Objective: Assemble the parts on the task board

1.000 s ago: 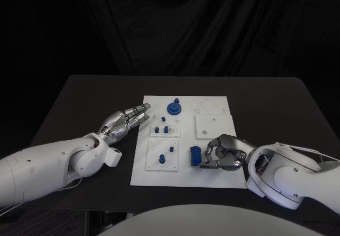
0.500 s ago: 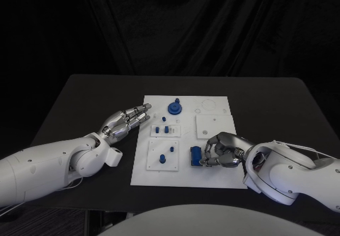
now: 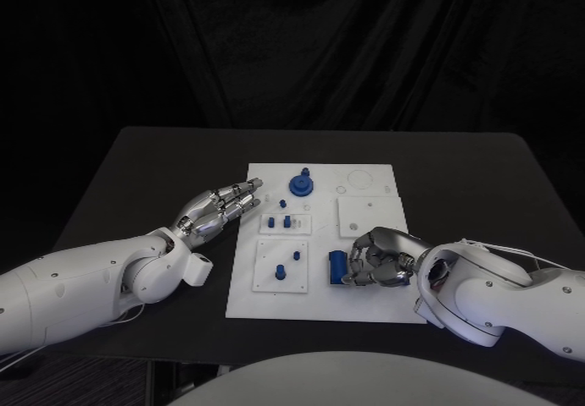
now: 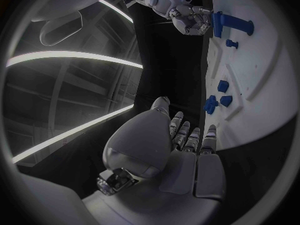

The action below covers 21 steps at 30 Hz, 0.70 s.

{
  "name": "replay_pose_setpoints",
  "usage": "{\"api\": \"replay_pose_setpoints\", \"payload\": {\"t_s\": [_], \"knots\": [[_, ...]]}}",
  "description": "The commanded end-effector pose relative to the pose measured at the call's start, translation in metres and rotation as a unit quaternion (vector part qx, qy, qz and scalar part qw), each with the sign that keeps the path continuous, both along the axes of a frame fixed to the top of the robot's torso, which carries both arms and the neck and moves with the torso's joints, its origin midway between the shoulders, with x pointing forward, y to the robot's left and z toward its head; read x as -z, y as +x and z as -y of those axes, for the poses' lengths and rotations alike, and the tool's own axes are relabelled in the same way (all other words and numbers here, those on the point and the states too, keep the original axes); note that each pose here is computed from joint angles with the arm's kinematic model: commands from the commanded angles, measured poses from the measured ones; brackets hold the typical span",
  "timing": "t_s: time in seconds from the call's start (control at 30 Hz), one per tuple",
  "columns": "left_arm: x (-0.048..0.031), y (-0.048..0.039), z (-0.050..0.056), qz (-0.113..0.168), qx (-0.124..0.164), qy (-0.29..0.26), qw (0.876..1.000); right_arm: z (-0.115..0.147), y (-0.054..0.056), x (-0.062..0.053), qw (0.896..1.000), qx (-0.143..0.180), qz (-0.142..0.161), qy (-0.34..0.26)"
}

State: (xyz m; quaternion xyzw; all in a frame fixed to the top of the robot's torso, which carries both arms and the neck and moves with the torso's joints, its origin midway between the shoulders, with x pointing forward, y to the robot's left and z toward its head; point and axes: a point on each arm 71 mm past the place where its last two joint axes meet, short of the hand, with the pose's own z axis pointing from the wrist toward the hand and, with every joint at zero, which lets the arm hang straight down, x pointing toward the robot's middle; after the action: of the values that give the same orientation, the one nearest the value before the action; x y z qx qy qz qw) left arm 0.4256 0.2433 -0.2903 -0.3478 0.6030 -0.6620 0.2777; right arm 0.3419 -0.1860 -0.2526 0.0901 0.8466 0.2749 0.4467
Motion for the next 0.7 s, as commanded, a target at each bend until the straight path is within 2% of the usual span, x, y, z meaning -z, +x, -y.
{"api": "replay_pose_setpoints", "payload": {"t_s": [0.03,0.7], "knots": [[-0.0004,-0.0008,0.0022,0.0,0.006,-0.009,1.0,0.0007,0.0016,0.0009,1.0,-0.006,0.003,-0.013],[-0.0001,-0.001,0.0015,0.0,0.005,-0.009,1.0,-0.0023,0.0001,0.0058,0.999,-0.027,-0.018,-0.031]]}}
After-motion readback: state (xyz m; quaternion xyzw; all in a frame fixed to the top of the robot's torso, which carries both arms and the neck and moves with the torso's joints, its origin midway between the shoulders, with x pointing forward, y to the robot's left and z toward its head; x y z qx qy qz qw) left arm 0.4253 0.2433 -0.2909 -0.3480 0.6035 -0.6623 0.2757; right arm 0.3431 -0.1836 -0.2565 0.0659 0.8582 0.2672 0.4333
